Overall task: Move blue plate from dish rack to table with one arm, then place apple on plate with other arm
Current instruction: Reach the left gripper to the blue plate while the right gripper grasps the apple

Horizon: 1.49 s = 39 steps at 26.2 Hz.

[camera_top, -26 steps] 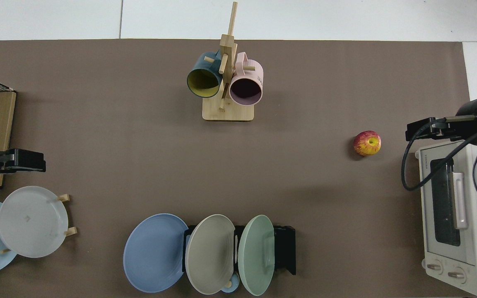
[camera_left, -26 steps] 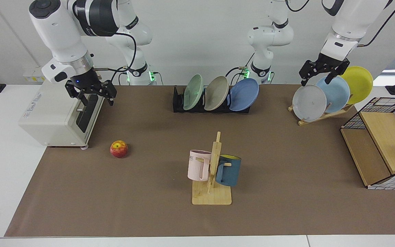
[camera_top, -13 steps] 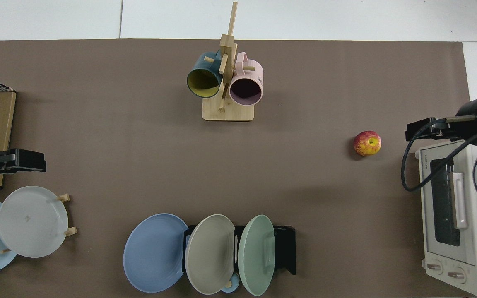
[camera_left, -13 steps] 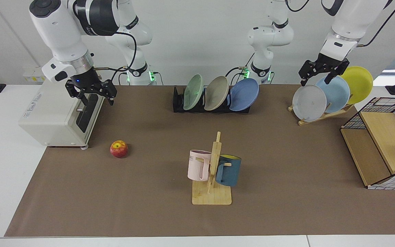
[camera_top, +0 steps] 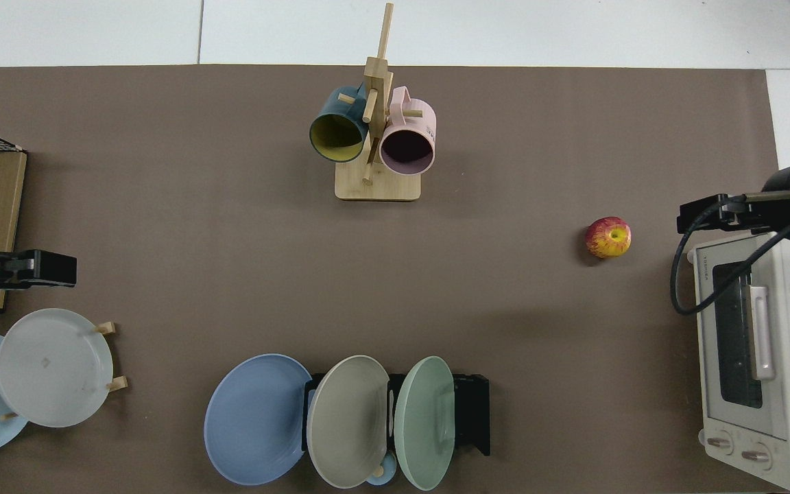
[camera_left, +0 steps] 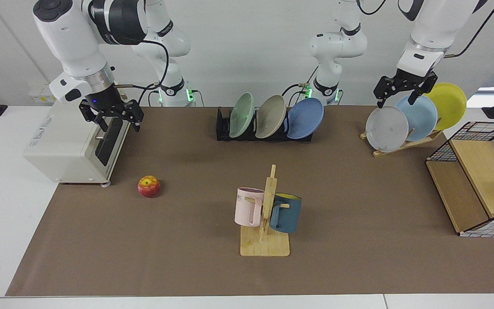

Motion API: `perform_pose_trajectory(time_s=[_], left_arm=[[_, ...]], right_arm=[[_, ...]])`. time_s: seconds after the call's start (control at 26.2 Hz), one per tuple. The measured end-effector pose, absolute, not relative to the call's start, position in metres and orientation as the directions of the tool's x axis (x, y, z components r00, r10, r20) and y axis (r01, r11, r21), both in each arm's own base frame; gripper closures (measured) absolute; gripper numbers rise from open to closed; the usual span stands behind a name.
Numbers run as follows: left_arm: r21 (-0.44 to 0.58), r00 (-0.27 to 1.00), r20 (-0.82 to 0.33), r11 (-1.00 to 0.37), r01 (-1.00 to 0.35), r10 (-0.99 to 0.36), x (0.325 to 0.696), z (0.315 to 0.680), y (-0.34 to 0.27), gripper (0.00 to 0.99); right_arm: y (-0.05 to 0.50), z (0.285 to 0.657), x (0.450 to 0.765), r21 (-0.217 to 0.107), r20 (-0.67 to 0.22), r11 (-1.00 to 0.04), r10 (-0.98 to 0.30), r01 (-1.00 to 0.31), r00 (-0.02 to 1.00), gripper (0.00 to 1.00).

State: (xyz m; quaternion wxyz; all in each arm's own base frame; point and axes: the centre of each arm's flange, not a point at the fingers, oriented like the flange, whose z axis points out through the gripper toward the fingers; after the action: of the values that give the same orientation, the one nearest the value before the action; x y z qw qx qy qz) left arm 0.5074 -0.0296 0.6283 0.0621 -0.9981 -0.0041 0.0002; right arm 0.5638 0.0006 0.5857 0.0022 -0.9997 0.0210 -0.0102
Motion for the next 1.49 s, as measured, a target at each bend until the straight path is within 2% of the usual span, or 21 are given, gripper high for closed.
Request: perform_pose_trajectory(time_s=[0.11,0.27,0.42,0.53,0.8,0.99,1.3,1.45,1.49], left_arm=[[-0.207,1.000,0.012,-0.978,0.001,-0.002,0.500,0.623,-0.062,0.004],[-0.266,0.998,0.056,-0.964,0.018,0.004,0.471,0.605,-0.121,0.009],[-0.364,0.997,0.076,-0.931,0.014,-0.015,0.428,0.561,-0.173,0.009],[-0.401,0.994,0.103,-0.916,0.022,-0.021,0.400,0.520,-0.199,0.022],[-0.433,0.995,0.086,-0.901,-0.014,-0.056,0.364,0.450,-0.203,0.022],[-0.435,0.995,0.074,-0.900,-0.029,-0.067,0.355,0.422,-0.196,0.022],[-0.420,0.995,0.066,-0.907,-0.036,-0.070,0.350,0.402,-0.192,0.048],[-0.419,0.996,0.059,-0.907,-0.040,-0.071,0.349,0.396,-0.191,0.079],[-0.419,0.996,0.055,-0.907,-0.040,-0.070,0.348,0.395,-0.190,0.119]], right_arm=[[0.000,0.586,0.564,-0.005,0.024,-0.999,-0.043,-0.043,0.999,0.00],[0.001,0.587,0.568,-0.006,0.049,-0.999,-0.042,-0.042,0.998,0.00],[0.004,0.574,0.576,-0.006,0.048,-0.999,-0.037,-0.037,0.998,0.00],[0.005,0.550,0.586,-0.004,0.024,-0.999,-0.035,-0.035,0.999,0.00],[0.010,0.497,0.615,-0.003,0.013,-1.000,-0.028,-0.028,1.000,0.00],[0.028,0.469,0.626,-0.002,0.006,-1.000,0.000,0.000,1.000,0.00],[0.036,0.421,0.634,-0.001,0.007,-1.000,0.012,0.012,1.000,0.00],[0.030,0.394,0.630,0.002,0.009,-1.000,0.004,0.004,1.000,0.00],[0.028,0.388,0.629,0.003,0.006,-1.000,0.002,0.002,1.000,0.00]])
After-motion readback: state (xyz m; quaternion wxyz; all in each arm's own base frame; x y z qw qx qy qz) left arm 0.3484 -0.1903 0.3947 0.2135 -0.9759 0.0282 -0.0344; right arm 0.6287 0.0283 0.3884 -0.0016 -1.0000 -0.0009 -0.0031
